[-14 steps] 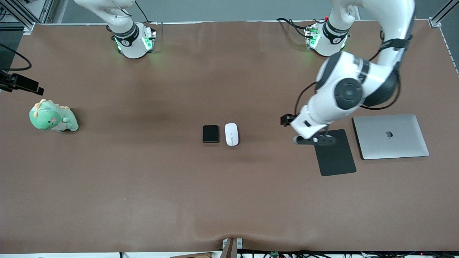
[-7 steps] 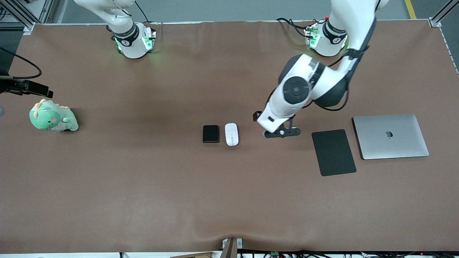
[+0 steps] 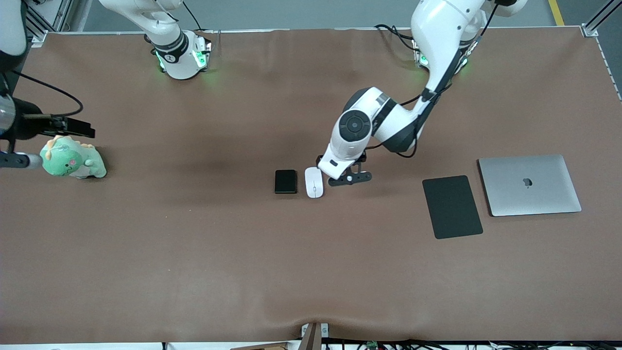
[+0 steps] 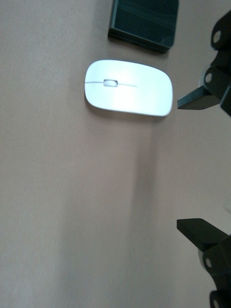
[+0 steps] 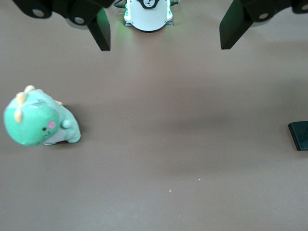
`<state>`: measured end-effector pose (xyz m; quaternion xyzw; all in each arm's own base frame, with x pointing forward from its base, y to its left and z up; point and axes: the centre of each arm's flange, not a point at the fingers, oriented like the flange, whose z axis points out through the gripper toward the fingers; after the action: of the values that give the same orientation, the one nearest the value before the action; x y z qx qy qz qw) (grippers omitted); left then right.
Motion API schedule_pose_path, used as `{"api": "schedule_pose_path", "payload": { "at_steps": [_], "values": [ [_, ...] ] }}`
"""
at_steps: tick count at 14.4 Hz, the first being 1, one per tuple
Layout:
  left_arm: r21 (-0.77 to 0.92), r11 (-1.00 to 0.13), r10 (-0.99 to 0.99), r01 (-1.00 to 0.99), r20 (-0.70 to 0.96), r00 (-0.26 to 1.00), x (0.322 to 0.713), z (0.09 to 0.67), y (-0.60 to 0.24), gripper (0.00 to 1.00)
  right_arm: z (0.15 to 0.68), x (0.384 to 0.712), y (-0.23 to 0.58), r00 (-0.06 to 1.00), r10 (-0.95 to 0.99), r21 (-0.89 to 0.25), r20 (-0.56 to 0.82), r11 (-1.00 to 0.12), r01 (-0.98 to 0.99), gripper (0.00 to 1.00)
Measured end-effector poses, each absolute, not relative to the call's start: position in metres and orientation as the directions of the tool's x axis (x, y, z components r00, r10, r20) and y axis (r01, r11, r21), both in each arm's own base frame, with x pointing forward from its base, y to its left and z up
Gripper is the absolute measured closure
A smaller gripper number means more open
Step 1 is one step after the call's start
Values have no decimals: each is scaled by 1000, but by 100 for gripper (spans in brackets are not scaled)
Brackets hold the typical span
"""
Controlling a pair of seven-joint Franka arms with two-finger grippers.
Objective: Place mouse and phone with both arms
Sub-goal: 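Grasp the white mouse with the left gripper while the right gripper reaches the phone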
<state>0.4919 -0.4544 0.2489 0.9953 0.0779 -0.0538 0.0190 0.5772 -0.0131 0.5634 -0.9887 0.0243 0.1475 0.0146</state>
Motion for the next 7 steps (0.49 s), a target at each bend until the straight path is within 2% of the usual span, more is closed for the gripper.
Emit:
{"api": "schedule_pose_path", "payload": {
  "at_steps": [7],
  "values": [
    [47, -991, 121, 123, -37, 992, 482, 223, -497, 0, 522, 598, 43, 962, 15, -90, -271, -996, -10, 0]
  ]
}}
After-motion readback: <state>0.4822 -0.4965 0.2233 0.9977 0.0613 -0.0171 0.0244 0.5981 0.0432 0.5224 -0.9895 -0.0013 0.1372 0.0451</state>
